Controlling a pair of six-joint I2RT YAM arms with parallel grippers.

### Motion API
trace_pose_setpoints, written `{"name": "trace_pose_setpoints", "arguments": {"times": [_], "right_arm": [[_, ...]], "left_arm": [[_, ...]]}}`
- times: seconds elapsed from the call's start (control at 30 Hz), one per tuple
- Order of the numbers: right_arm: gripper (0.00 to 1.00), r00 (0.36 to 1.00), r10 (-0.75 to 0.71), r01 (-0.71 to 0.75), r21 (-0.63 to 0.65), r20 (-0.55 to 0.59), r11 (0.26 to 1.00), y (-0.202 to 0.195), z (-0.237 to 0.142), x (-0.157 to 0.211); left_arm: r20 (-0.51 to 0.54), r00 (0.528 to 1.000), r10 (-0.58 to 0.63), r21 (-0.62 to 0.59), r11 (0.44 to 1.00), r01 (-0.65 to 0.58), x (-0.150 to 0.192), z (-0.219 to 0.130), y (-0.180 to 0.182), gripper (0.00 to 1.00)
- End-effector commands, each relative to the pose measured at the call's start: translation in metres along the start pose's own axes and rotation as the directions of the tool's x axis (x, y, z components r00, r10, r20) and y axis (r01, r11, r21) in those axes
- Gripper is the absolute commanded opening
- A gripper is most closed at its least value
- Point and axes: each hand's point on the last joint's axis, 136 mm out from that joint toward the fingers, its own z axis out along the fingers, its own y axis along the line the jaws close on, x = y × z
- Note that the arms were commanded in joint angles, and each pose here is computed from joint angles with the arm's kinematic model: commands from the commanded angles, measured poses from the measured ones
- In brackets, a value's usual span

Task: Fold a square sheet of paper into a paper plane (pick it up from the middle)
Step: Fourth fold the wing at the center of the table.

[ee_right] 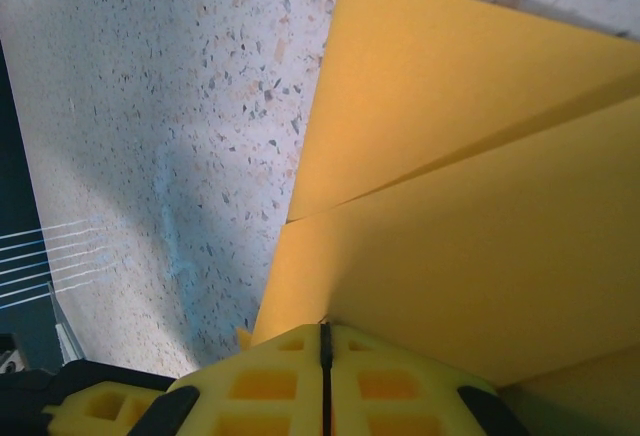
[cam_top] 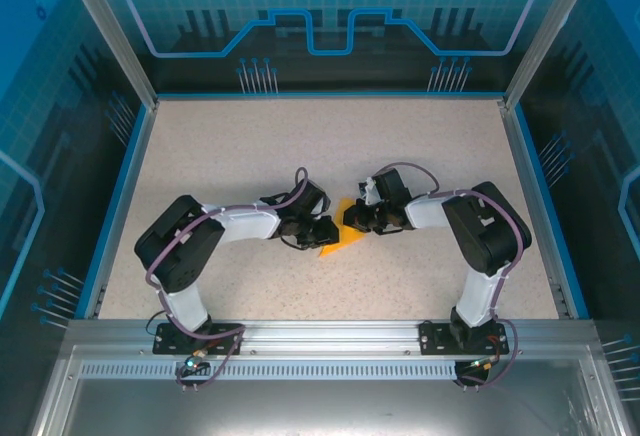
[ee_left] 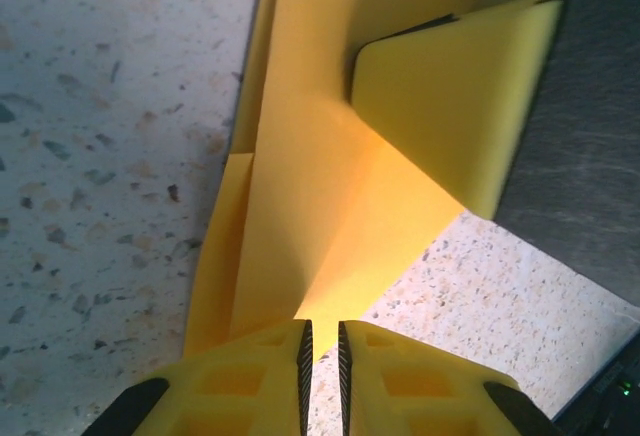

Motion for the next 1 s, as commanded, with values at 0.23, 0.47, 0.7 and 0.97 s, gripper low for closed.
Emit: {"name": "trace_pose_setpoints", "arguments": {"times": [0.23, 0.47, 0.7, 0.97], "right_arm": [[0.08, 0.994, 0.079, -0.066, 0.174, -0.071, 0.983, -0.052, 0.013, 0.028], [0.08, 0.993, 0.086, -0.071, 0.184, -0.076, 0.980, -0.055, 0.013, 0.030], [0.08, 0.993, 0.088, -0.072, 0.188, -0.077, 0.979, -0.057, 0.012, 0.031], [0.08, 0.993, 0.091, -0.075, 0.190, -0.080, 0.979, -0.058, 0.014, 0.031]], "left_arm": [[-0.021, 0.998, -0.057, -0.085, 0.995, 0.055, 0.010, 0.006, 0.031, 0.17], [-0.024, 0.997, -0.079, -0.128, 0.989, 0.075, 0.017, 0.009, 0.047, 0.17], [-0.016, 1.000, -0.023, -0.018, 1.000, 0.023, 0.012, -0.010, 0.016, 0.17], [-0.037, 0.999, -0.017, -0.011, 1.000, 0.016, 0.022, -0.013, 0.019, 0.18]]}}
